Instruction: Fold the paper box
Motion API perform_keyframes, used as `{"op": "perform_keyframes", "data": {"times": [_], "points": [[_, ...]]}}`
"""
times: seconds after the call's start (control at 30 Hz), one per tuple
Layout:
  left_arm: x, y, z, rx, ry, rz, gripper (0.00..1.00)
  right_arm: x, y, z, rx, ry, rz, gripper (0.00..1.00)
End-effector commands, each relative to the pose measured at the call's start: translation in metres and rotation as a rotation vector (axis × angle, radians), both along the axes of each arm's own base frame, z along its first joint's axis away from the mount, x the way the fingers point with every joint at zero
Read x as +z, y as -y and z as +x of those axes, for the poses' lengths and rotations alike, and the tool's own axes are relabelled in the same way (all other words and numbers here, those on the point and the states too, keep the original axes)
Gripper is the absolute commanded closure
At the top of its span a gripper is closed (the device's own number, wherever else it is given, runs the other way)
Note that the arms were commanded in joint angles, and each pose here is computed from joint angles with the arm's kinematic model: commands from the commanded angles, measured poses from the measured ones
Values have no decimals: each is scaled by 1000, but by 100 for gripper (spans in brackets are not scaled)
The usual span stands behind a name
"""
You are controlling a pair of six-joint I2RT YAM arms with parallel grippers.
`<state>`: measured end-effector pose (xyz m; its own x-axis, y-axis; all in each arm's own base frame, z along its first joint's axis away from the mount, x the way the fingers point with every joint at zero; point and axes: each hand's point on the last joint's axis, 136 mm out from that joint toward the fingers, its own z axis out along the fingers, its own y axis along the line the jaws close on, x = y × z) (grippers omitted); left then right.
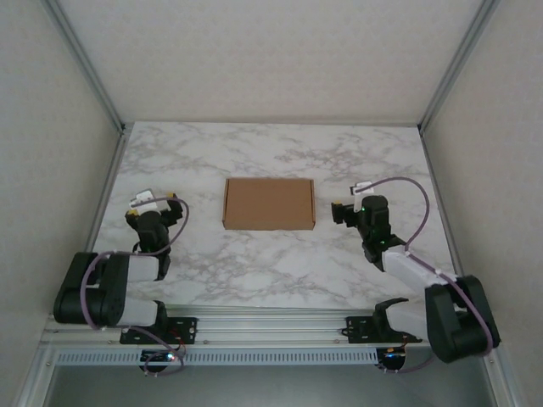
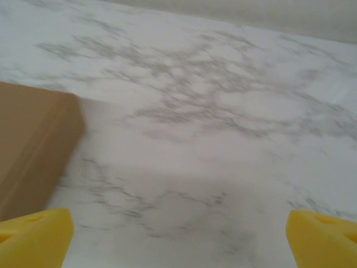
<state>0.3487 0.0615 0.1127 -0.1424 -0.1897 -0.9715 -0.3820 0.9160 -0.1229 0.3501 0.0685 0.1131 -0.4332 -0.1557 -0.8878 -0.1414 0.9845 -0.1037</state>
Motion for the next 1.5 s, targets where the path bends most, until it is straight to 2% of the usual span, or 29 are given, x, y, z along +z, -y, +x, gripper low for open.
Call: {"op": "perform_keyframes", "data": {"times": [0.0, 0.1, 0.2, 0.23, 0.27, 0.33, 1.47], "points": [[31, 7, 2, -59, 202, 34, 1, 4, 20, 16, -55, 121, 29, 1], [20, 24, 21, -171, 116, 39, 1, -11, 36, 21, -83, 160, 81, 1], [17, 15, 23, -142, 100, 9, 0, -21, 39, 35, -81, 151, 100, 1], [18, 14, 23, -140, 107, 10, 1, -28, 34, 38, -55, 73, 96, 1], [18, 15, 23, -141, 102, 10, 1, -30, 37, 40, -51, 67, 120, 1], [17, 14, 23, -140, 102, 10, 0, -32, 49, 43, -118, 42, 133, 1], [19, 15, 22, -141, 107, 11, 1, -31, 48, 44, -120, 51, 117, 1]]}}
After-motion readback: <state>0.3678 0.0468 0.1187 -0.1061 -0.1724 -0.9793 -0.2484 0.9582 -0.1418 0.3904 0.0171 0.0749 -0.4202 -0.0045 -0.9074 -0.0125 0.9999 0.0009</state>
